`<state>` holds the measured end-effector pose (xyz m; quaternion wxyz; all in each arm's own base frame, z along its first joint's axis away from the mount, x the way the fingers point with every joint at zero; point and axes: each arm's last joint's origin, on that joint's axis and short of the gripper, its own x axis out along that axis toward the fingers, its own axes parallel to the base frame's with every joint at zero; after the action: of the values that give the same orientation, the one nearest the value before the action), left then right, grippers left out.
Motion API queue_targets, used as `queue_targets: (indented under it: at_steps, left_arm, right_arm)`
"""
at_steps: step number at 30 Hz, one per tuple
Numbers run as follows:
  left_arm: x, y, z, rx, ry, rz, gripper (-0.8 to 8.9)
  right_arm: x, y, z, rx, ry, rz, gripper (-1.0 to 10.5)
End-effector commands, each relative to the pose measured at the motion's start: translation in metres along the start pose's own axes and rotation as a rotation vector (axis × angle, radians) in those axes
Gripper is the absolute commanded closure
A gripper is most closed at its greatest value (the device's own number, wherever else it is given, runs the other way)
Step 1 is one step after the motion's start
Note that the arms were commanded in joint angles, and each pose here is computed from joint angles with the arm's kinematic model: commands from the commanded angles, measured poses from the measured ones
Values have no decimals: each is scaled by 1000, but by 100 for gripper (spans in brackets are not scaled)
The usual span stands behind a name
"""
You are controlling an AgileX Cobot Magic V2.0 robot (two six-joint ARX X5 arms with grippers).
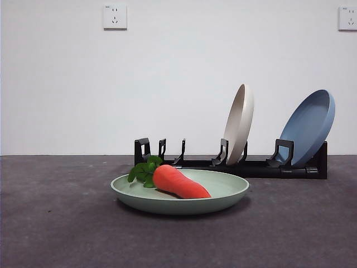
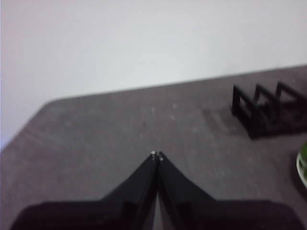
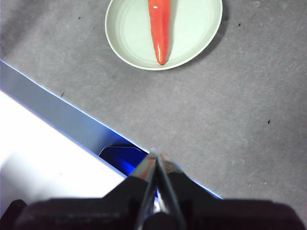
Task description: Take the green plate from the plate rack,put the plate on the table,take the carrot from the table,put the carrot in the plate
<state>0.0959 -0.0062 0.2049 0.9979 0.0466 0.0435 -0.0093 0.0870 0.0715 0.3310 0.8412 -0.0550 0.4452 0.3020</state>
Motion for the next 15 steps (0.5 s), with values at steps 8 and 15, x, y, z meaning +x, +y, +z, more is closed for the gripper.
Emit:
queue_targets:
  at_steps: [8,15]
  left_arm:
    - [6,-5,-49,-15,33,-17,817]
    - [5,-6,-56,-14,81,-54,817]
  right_arm:
    - [1,0,0,-10,-3,0,946]
    - [1,0,0,-10,-3,0,946]
